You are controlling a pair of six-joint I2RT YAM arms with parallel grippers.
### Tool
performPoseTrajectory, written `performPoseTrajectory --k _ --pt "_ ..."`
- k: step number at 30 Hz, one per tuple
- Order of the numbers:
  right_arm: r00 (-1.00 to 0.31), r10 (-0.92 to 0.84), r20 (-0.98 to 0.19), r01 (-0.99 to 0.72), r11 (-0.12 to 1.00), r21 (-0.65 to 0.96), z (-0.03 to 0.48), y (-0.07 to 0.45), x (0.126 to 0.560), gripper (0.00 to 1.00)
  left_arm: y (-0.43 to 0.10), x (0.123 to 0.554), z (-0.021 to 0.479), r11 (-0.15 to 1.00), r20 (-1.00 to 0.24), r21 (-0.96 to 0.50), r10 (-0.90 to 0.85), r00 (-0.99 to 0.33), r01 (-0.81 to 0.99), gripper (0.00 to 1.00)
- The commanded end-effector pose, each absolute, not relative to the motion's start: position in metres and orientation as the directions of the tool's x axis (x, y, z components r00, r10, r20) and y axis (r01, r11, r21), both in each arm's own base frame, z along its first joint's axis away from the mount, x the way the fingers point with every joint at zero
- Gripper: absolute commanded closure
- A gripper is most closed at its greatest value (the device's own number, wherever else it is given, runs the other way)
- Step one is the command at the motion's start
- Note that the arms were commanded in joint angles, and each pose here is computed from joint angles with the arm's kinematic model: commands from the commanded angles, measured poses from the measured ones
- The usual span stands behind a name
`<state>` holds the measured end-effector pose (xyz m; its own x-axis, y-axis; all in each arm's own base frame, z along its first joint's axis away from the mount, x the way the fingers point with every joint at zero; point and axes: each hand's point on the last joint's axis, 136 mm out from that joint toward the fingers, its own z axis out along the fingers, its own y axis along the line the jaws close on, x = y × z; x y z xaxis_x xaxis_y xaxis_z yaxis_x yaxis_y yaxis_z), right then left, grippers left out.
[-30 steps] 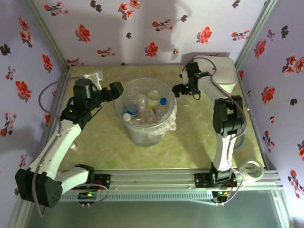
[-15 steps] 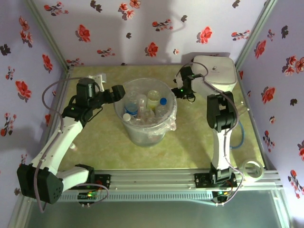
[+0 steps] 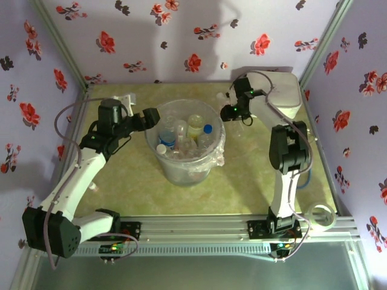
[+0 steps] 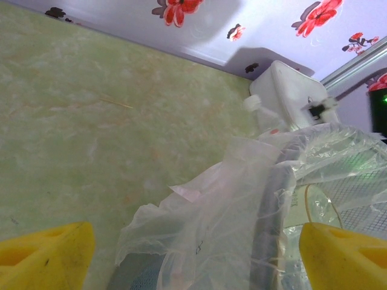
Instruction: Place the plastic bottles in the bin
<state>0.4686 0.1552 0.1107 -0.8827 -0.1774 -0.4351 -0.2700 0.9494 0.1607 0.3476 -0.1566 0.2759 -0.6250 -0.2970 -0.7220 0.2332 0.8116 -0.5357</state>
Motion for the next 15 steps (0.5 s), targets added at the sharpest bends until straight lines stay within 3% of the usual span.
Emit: performPoseTrajectory --k 1,7,10,15 --pt "-0.851 -0.145 -0.505 -0.220 0.971 0.090 0.172 0.127 0.461 0.44 -0.160 0.351 0.283 0.802 -0.734 -0.537 -0.293 -0.612 0.260 0.12" --pt "-0.733 -0.037 -0.679 -0.218 0.959 0.183 0.295 0.126 0.434 0.45 -0.163 0.355 0.290 0.797 -0.747 -0.535 -0.292 -0.598 0.279 0.12" --pt "-0.680 0.006 -0.733 -0.299 0.911 0.285 0.341 0.154 0.413 0.45 -0.165 0.359 0.285 0.789 -0.736 -0.551 -0.307 -0.603 0.271 0.12" --pt "-0.626 -0.089 -0.774 -0.429 0.869 0.247 0.386 0.216 0.372 0.44 -0.169 0.360 0.288 0.779 -0.739 -0.560 -0.317 -0.594 0.280 0.13"
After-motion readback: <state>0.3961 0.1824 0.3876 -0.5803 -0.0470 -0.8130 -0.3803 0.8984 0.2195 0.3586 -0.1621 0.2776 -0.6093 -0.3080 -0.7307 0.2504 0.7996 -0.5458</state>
